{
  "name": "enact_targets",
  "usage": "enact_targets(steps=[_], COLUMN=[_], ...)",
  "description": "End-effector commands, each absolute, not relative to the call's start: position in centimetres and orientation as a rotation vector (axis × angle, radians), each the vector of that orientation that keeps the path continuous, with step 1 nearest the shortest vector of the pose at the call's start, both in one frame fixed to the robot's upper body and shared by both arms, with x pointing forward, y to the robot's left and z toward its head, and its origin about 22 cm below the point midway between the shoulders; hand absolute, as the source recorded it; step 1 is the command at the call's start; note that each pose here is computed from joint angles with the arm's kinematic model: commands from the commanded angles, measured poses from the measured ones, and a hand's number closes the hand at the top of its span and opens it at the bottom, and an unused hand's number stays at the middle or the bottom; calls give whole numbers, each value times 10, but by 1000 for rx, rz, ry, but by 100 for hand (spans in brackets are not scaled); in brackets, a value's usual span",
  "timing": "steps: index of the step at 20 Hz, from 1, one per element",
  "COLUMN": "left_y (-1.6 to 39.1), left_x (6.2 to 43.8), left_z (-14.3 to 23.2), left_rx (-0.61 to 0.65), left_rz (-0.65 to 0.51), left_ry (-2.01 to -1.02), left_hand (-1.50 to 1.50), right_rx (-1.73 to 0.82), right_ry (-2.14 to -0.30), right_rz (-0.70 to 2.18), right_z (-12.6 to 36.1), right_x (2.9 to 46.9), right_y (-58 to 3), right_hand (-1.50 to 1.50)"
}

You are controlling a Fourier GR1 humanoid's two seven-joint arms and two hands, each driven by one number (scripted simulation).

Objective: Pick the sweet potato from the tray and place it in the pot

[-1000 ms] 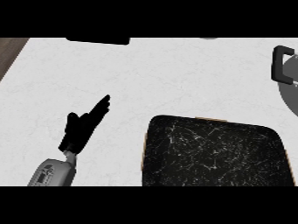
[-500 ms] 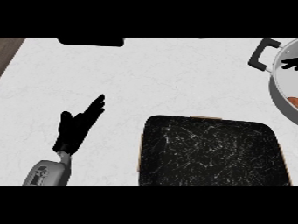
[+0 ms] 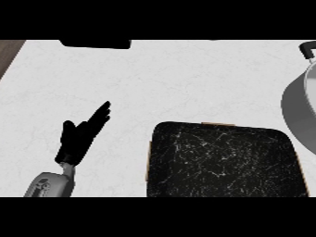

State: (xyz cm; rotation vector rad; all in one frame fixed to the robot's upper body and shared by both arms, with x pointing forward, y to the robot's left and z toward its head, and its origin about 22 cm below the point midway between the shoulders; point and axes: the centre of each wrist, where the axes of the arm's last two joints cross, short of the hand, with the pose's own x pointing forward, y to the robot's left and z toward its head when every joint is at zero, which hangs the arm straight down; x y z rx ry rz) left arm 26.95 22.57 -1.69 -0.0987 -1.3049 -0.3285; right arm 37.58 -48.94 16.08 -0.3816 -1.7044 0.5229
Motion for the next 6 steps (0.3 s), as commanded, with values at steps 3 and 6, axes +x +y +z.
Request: enact_targets(steps=[3,6], left_y=[227,233], left_x=[266,272], left_z=[-23,-16], left_rx=[-104,-92], left_rz=[-332,-334], left_ry=[-1309,-1308], left_hand=[0,0], right_rx=[-311,-294], right_ry=[-1810,-1826], right_rz=[253,210], right_z=[187,183], right_x=[349,332], right_y=[-526,-542], right_hand=[-150,-150])
